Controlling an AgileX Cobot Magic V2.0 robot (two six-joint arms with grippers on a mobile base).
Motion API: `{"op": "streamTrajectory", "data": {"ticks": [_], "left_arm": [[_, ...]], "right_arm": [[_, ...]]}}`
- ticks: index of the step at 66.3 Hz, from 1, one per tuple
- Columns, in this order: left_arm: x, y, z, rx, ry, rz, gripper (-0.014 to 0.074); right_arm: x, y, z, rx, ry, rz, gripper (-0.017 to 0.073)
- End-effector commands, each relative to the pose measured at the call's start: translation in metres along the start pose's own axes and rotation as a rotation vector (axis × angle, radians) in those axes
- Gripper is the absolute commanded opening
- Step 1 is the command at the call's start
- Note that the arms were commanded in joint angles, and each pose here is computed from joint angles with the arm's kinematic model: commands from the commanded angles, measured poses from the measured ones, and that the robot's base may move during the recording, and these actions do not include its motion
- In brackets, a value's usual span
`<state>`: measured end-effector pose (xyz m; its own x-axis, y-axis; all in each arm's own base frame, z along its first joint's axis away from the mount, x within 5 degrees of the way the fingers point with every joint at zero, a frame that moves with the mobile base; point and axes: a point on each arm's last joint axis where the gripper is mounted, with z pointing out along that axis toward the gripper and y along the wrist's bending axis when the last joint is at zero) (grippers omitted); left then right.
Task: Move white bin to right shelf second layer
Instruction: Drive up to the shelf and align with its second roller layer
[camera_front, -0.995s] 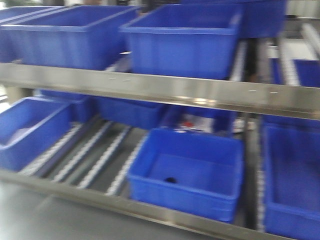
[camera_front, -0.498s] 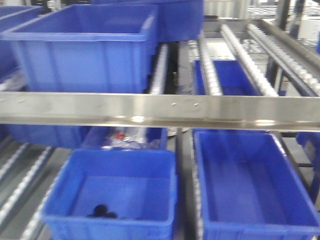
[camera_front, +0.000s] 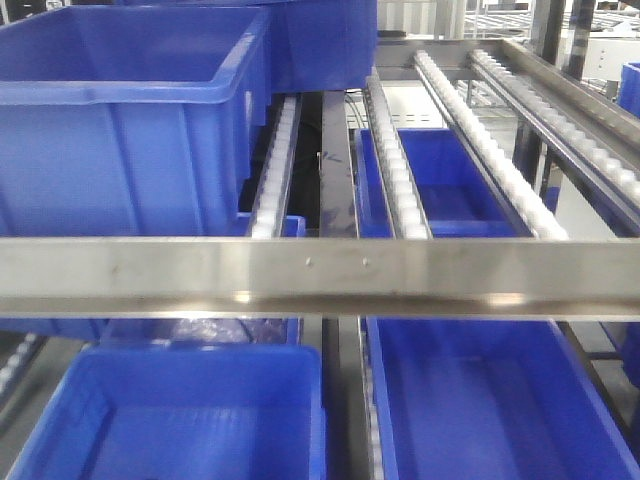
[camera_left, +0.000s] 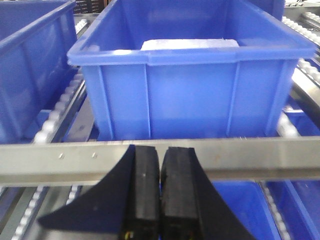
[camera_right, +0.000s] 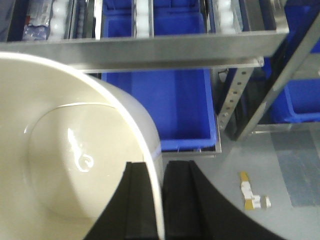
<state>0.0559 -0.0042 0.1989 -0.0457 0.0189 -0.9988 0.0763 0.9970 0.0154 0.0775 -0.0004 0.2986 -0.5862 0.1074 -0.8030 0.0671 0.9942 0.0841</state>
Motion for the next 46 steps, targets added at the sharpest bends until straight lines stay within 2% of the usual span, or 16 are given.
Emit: {"op": "streamTrajectory", "data": {"ticks": [1,46], "left_arm": [[0.0037,-0.0003,0.0006,0.003,-0.065,-0.003,0.0085],[0.0037,-0.0003,0.0006,0.003,-0.065,-0.003,0.0085]], "right_arm": [[-0.0157,0.0011,-0.0068,-0.007,-0.116,-0.004,0.0048],[-0.0157,0.0011,-0.0068,-0.007,-0.116,-0.004,0.0048]]}}
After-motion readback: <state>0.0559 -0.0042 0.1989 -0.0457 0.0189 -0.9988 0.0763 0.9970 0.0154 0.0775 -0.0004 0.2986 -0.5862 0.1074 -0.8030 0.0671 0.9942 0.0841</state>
